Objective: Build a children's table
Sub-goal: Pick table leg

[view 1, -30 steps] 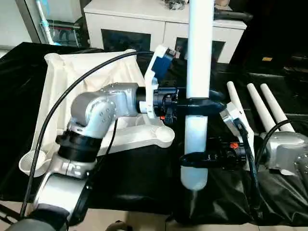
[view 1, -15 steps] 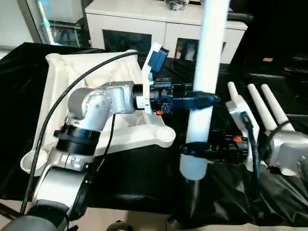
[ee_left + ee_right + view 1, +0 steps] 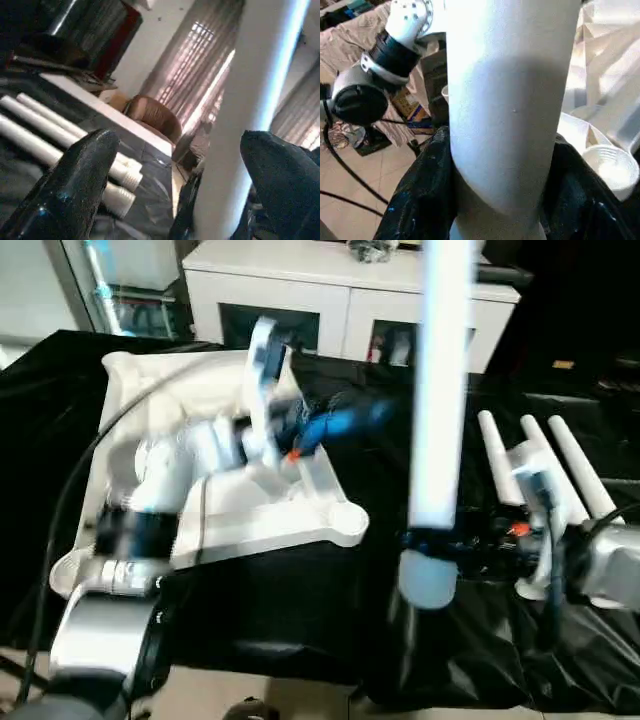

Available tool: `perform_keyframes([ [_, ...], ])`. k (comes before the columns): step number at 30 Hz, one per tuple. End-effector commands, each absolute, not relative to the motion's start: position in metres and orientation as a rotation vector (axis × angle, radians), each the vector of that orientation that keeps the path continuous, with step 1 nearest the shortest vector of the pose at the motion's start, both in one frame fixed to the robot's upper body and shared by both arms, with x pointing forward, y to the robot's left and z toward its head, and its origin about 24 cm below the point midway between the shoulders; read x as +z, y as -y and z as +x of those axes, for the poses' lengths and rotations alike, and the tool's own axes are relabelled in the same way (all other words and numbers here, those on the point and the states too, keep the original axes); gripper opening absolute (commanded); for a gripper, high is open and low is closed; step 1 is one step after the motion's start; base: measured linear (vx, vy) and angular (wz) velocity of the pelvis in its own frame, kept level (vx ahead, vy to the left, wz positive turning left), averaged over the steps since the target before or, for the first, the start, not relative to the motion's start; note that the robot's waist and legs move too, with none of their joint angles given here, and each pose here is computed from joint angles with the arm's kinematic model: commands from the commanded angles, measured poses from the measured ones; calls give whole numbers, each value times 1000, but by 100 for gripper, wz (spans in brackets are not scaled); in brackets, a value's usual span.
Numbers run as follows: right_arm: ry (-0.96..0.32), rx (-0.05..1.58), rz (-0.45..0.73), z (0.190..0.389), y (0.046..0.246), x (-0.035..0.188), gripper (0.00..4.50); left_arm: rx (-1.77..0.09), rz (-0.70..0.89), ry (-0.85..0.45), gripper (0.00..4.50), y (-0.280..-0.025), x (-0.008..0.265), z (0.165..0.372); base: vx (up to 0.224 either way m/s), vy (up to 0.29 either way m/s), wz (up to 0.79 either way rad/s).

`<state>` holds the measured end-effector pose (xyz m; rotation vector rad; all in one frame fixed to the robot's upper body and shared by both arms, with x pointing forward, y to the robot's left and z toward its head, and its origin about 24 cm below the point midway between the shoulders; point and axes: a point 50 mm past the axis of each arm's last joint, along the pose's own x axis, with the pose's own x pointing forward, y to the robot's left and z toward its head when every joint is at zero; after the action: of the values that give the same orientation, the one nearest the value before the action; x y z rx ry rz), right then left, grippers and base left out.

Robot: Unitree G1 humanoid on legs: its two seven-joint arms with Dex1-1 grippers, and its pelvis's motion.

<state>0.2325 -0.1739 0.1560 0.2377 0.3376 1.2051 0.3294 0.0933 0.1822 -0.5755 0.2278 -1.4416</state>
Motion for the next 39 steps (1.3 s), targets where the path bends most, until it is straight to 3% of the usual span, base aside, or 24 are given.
perform_keyframes([
  [1, -306, 1223, 215, 230, 170, 161, 188, -1455, -524, -181, 447, -85, 196, 329, 0, 0, 0],
  [5, -299, 1220, 221, 231, 168, 161, 188, -1372, -508, -136, 447, -83, 197, 338, 0, 0, 0],
  [10, -304, 1196, 220, 232, 169, 158, 188, -1034, -387, -198, 447, -81, 189, 362, 0, 0, 0],
  [25, -343, 1143, 204, 236, 168, 147, 188, -1205, -285, -57, 447, -44, 240, 316, 0, 0, 0],
  [35, -357, 1138, 196, 236, 162, 138, 188, -1214, -272, -74, 447, -34, 237, 307, 0, 0, 0],
  [39, -350, 1135, 194, 236, 161, 138, 188, -1160, -249, -85, 447, -39, 232, 312, 0, 0, 0],
])
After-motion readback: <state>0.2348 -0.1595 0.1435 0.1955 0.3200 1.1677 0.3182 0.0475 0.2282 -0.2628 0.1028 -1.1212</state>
